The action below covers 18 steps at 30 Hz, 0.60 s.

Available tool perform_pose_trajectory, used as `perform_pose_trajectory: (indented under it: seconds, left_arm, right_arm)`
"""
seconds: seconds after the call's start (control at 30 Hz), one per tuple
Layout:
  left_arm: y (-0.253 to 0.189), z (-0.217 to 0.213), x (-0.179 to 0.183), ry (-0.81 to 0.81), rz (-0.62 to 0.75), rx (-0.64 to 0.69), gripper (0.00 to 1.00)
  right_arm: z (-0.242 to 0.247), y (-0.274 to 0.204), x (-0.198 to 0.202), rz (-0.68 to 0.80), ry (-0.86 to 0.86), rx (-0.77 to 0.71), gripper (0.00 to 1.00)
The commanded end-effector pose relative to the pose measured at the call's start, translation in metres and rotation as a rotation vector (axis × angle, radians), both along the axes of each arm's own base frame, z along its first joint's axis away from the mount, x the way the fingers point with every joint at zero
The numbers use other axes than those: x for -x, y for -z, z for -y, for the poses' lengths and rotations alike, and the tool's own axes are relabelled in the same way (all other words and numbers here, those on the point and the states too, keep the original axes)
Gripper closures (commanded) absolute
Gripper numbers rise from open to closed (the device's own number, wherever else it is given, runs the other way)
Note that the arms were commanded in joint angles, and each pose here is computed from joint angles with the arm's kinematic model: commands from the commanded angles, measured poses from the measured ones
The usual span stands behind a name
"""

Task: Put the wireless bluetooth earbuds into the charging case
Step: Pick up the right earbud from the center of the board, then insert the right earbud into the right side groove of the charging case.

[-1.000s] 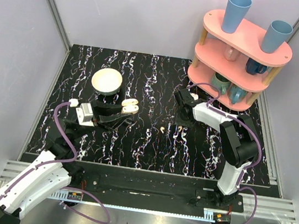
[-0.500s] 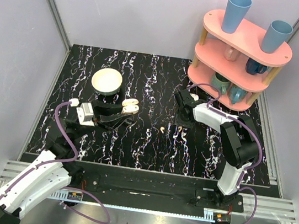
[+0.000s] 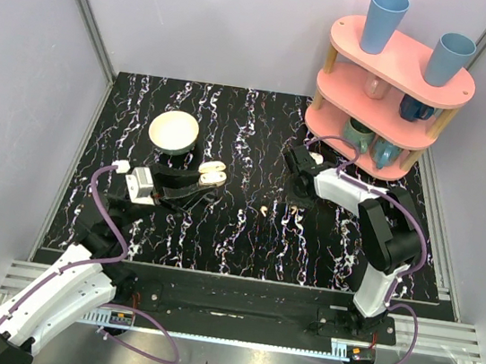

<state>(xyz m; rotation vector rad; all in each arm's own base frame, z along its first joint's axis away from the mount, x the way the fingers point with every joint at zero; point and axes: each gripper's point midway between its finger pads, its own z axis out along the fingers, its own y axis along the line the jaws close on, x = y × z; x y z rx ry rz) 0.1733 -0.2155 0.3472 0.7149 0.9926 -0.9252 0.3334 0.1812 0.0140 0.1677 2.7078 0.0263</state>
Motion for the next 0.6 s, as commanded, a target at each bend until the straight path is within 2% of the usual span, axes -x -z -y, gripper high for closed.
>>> perform_pose_trajectory:
  seconds: [0.0,0.43,0.57]
  left_arm:
    - [-0.01,-0.001,0.003,0.008,0.041,0.02,1.0]
    - [-0.011,-0.001,0.002,0.004,0.034,0.02,1.0]
    - [-0.011,-0.001,-0.001,-0.007,0.025,0.021,1.0]
  right_arm:
    - [-0.004,-0.01,0.004,0.029,-0.014,-0.016,0.85]
    - [-0.023,-0.089,-0.008,0.242,-0.08,-0.094,0.89]
    - [-0.033,-0.156,-0.01,0.42,-0.12,-0.121,0.9]
